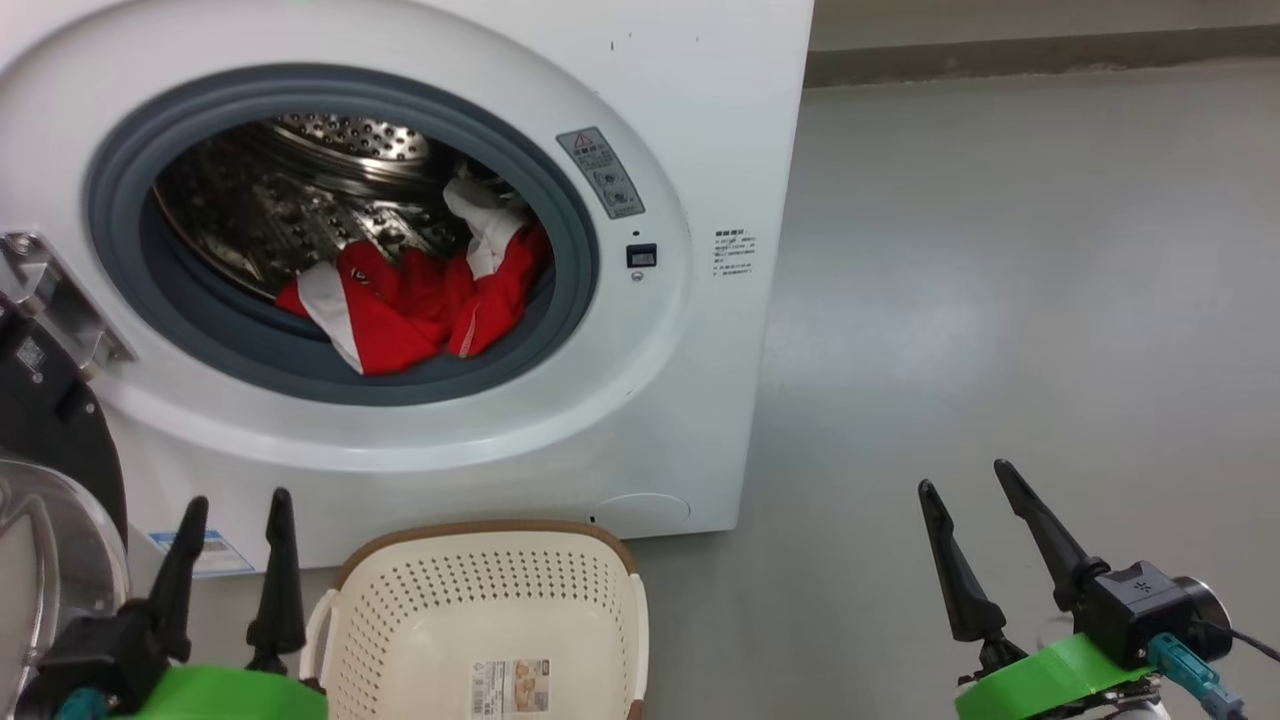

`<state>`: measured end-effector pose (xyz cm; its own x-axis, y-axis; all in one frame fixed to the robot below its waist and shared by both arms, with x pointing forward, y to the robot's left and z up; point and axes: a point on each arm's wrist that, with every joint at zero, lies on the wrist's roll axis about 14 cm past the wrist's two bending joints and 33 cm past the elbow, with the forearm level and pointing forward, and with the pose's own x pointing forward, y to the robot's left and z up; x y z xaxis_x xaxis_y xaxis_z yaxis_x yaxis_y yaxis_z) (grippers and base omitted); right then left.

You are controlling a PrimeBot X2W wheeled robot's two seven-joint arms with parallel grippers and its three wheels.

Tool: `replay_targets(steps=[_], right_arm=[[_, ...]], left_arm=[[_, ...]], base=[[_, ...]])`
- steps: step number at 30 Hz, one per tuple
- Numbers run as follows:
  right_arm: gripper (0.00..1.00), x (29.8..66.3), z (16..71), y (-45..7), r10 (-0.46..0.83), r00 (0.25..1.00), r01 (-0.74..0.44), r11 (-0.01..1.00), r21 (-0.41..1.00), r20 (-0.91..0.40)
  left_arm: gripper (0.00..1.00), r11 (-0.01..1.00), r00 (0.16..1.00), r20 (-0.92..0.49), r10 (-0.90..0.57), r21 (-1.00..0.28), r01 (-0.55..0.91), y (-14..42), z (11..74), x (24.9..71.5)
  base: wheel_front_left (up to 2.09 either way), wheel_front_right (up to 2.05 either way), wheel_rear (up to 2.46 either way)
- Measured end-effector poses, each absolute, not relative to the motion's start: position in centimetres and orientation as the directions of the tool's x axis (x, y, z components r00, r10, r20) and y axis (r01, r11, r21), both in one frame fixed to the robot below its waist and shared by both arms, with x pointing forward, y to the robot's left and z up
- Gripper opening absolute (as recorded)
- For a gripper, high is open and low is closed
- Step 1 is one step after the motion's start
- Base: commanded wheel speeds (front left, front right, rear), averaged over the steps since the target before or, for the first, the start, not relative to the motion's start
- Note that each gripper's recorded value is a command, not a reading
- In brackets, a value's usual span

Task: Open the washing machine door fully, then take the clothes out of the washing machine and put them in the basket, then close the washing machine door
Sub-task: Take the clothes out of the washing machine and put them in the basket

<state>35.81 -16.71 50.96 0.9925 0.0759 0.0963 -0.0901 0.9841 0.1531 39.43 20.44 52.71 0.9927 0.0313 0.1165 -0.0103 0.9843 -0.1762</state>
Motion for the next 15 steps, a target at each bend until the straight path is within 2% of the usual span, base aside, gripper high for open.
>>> replay_targets(steps=[10,15], right_arm=[[1.00,40.3,51.9,-15.3,0.127,0.983,-0.142,0.983,0.116,0.132],[1.00,42.3,51.3,-14.7,0.146,0.982,-0.160,0.980,0.113,0.123]], left_arm=[[1.00,0.978,0.986,0.166,0.019,-0.210,0.016,19.9,54.2,46.2],[1.00,0.972,0.991,0.130,0.014,-0.236,0.017,19.5,52.8,49.4]], base=[[0.00,0.00,0.00],[0.00,0.00,0.00]])
